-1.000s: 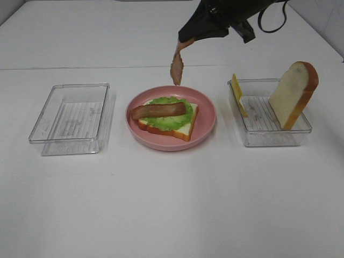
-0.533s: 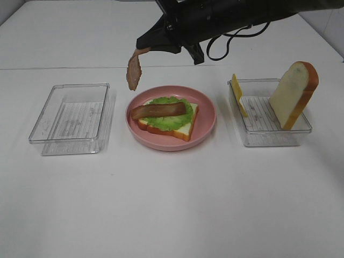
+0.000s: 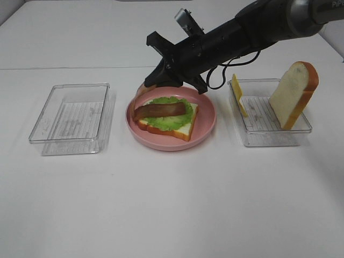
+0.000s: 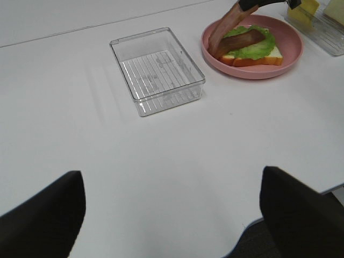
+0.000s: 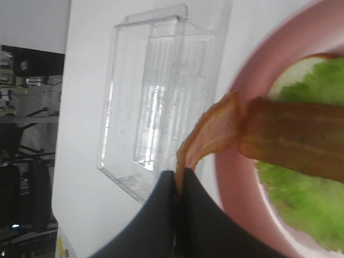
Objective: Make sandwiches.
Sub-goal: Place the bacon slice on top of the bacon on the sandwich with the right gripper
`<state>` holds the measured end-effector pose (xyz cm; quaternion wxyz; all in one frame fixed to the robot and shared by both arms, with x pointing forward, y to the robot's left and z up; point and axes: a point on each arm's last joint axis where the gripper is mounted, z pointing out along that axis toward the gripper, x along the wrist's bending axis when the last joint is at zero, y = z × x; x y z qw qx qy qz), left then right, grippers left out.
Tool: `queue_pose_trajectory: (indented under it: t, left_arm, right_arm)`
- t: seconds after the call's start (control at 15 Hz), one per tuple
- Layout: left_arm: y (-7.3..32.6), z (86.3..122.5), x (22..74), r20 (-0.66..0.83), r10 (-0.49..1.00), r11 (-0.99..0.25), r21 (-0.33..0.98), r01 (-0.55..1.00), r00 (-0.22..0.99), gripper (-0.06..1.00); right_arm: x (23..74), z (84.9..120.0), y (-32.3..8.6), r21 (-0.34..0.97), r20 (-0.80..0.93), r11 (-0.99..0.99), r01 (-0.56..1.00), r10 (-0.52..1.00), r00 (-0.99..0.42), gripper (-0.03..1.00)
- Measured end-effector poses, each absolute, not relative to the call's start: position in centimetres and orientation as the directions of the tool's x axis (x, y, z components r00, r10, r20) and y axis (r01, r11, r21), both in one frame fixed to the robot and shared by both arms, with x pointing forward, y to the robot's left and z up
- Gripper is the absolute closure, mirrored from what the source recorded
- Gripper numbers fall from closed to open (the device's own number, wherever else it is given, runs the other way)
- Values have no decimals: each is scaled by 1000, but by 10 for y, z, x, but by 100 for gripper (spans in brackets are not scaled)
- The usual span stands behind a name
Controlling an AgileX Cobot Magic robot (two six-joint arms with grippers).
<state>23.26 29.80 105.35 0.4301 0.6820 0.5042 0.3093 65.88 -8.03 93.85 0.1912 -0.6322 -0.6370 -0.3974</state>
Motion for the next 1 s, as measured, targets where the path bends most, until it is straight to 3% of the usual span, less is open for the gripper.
queue_pose_trajectory:
  t: [0.53,0.67,0.93,1.0]
  left_arm:
    - [298,1054,233,-12,954,-122,899,422,300,11]
    - [298,1054,233,-12,954,-122,899,422,300,11]
    - [298,1054,233,-12,954,-122,899,422,300,11]
    - [298,1054,233,-12,954,-122,899,422,300,11]
  right_arm:
    - [657,938,-106,293,528,-33,955,839,-133,93]
    - [657,937,-107,290,524,-35,956,842,-128,81]
    - [656,938,-107,283,525,-28,959,841,-130,28]
    - [654,941,-107,278,520,-12,960,842,-140,25]
